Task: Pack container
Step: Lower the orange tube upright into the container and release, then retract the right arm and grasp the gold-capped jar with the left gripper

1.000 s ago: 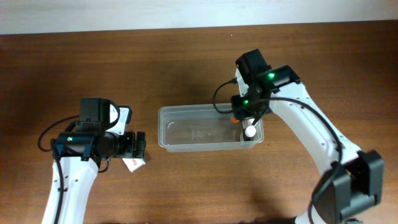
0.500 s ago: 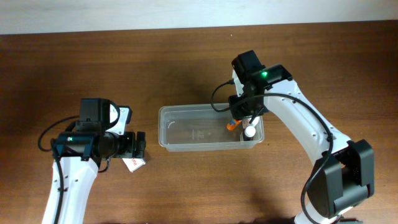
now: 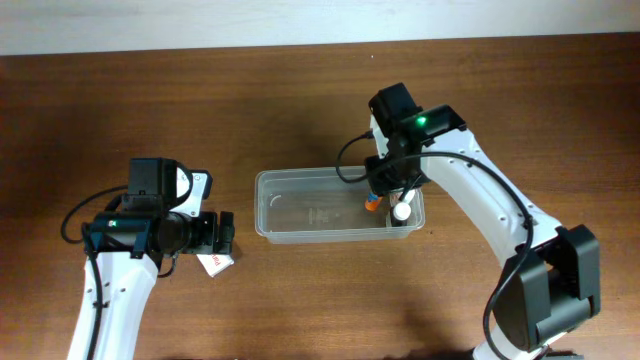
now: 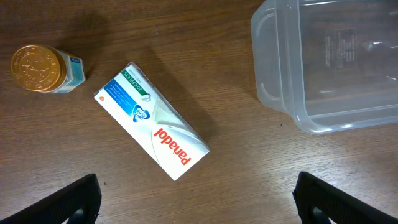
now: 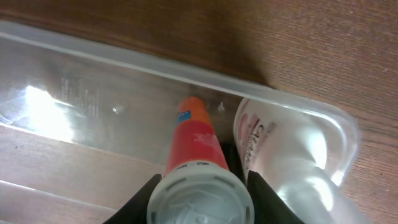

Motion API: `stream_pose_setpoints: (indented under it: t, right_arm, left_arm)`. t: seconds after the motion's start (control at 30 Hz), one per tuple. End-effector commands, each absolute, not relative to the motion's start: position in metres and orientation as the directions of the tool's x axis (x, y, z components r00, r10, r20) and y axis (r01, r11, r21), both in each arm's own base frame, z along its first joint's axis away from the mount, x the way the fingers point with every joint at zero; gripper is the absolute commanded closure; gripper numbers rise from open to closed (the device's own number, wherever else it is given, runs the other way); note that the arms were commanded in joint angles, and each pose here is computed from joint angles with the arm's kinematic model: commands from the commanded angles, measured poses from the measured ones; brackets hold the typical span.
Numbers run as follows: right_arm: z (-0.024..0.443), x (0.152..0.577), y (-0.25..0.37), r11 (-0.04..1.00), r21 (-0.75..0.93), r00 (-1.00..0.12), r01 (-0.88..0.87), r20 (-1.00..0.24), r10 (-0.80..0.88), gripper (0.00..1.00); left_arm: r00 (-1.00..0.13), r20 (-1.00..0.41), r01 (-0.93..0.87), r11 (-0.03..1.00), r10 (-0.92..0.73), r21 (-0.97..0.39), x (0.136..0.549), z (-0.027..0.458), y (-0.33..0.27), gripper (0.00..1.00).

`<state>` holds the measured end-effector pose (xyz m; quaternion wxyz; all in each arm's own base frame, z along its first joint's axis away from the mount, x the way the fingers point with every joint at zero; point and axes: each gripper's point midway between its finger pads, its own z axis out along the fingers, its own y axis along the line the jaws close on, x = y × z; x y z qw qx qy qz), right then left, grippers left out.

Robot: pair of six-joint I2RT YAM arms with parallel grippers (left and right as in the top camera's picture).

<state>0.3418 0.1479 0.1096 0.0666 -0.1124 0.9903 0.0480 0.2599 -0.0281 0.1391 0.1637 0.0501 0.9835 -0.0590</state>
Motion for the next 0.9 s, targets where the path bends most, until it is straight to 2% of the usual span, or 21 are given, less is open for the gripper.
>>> stream_pose_setpoints:
  t: [0.0,0.3,0.4,0.5,0.6,0.73,0.87]
  right_arm:
    - [0.122,0.344,0.158,0.962,0.068,-0.951,-0.266,-0.18,-0.25,0.63]
    - [0.155,0.347,0.162,0.959,0.06,-0.939,-0.278,-0.229,-0.258,0.6]
    - [0.178,0.352,0.154,0.964,0.014,-0.933,-0.266,-0.256,-0.254,0.58]
    - [0.218,0.358,0.15,0.967,-0.01,-0.91,-0.255,-0.335,-0.244,0.54]
    - [0.271,0.362,0.146,0.97,0.003,-0.861,-0.243,-0.462,-0.215,0.46]
    - [0.332,0.358,0.115,0.99,0.061,-0.797,-0.127,-0.6,-0.065,0.23]
    - [0.349,0.346,0.052,0.994,0.094,-0.785,0.05,-0.612,0.098,0.12]
  left_arm:
    - [-0.937,-0.343,0.113,0.987,0.066,-0.118,0.264,0.145,-0.031,0.01]
    - [-0.937,-0.343,0.113,0.987,0.066,-0.118,0.264,0.145,-0.031,0.01]
    - [-0.937,-0.342,0.113,0.987,0.066,-0.118,0.264,0.145,-0.031,0.0]
    - [-0.937,-0.342,0.113,0.987,0.066,-0.118,0.264,0.145,-0.031,0.01]
    - [-0.937,-0.342,0.113,0.987,0.066,-0.118,0.264,0.145,-0.031,0.01]
    - [-0.937,-0.343,0.113,0.987,0.066,-0.118,0.264,0.145,-0.031,0.01]
    - [-0.937,-0.343,0.109,0.987,0.062,-0.119,0.264,0.145,-0.03,0.0]
